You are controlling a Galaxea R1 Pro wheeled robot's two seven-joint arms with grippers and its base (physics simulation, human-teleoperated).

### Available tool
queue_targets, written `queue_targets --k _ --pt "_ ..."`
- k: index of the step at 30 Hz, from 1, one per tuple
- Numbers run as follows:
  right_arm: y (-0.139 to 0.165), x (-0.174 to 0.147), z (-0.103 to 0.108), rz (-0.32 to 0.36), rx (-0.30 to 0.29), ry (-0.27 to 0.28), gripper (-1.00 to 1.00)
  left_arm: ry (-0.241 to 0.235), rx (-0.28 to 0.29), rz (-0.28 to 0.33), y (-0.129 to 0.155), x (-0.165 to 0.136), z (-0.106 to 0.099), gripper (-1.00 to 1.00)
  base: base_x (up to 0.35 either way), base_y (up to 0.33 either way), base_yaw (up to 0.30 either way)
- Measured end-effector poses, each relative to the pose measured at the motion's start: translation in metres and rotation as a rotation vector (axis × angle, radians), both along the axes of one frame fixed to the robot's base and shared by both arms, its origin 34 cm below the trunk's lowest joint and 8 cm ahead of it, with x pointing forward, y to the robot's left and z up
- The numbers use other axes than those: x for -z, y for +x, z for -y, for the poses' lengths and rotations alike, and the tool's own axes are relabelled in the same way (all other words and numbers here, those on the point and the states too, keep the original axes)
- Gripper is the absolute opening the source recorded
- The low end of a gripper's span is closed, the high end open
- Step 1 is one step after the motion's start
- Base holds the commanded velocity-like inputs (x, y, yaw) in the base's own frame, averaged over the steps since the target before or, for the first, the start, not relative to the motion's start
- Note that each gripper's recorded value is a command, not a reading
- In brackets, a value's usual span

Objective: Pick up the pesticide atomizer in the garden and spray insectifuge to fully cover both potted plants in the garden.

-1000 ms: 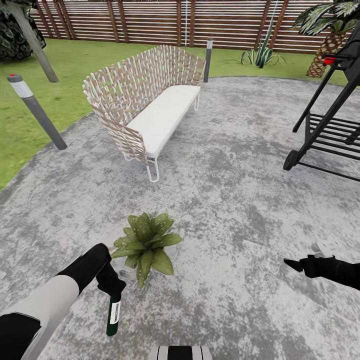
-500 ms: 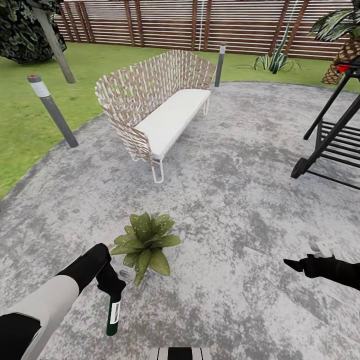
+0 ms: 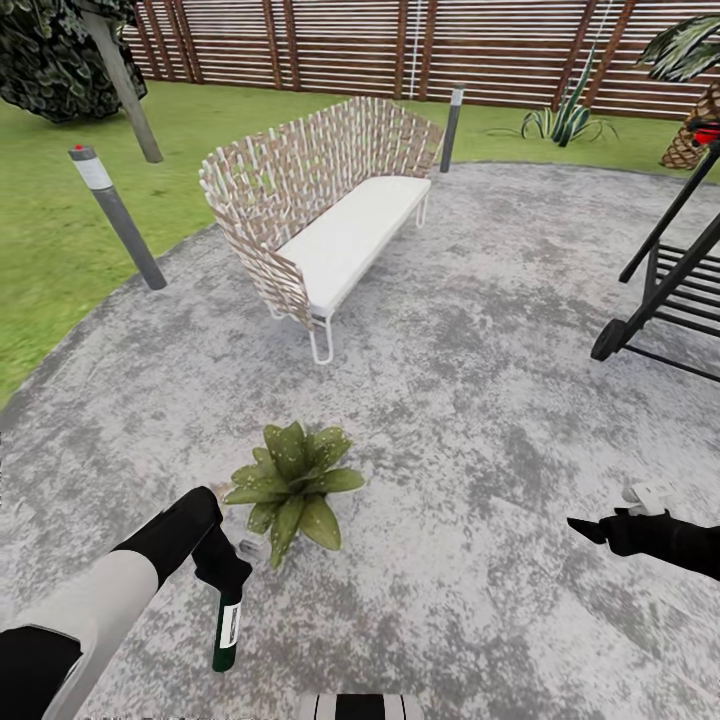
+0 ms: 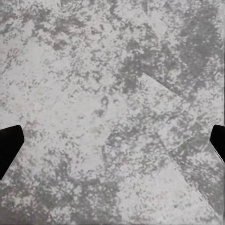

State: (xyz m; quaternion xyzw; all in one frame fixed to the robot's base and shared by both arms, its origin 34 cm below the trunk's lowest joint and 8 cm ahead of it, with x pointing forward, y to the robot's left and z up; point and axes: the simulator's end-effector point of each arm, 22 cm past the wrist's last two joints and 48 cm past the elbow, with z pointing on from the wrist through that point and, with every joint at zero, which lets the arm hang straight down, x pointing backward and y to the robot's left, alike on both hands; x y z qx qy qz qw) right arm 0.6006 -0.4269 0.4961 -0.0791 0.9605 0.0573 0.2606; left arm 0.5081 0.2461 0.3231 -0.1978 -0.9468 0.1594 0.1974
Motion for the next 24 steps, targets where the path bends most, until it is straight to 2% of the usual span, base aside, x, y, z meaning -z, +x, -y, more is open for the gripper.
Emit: queue_targets --k 10,18,24 --pt "0.000 -0.001 0.003 0.001 0.004 -0.005 1.00 0.001 -0.002 -0.002 -0.001 0.001 -0.001 -1.00 0.000 -0.244 0.022" --pt "0.001 -0.002 0.005 0.002 -0.002 -0.009 1.00 -0.004 0.004 0.003 0.000 0.001 0.000 -1.00 0.000 -0.041 0.016" --pt "0.000 -0.001 0.005 -0.001 -0.002 -0.007 1.00 -0.018 0.010 0.000 -0.001 0.002 0.009 -1.00 0.000 -0.003 0.162"
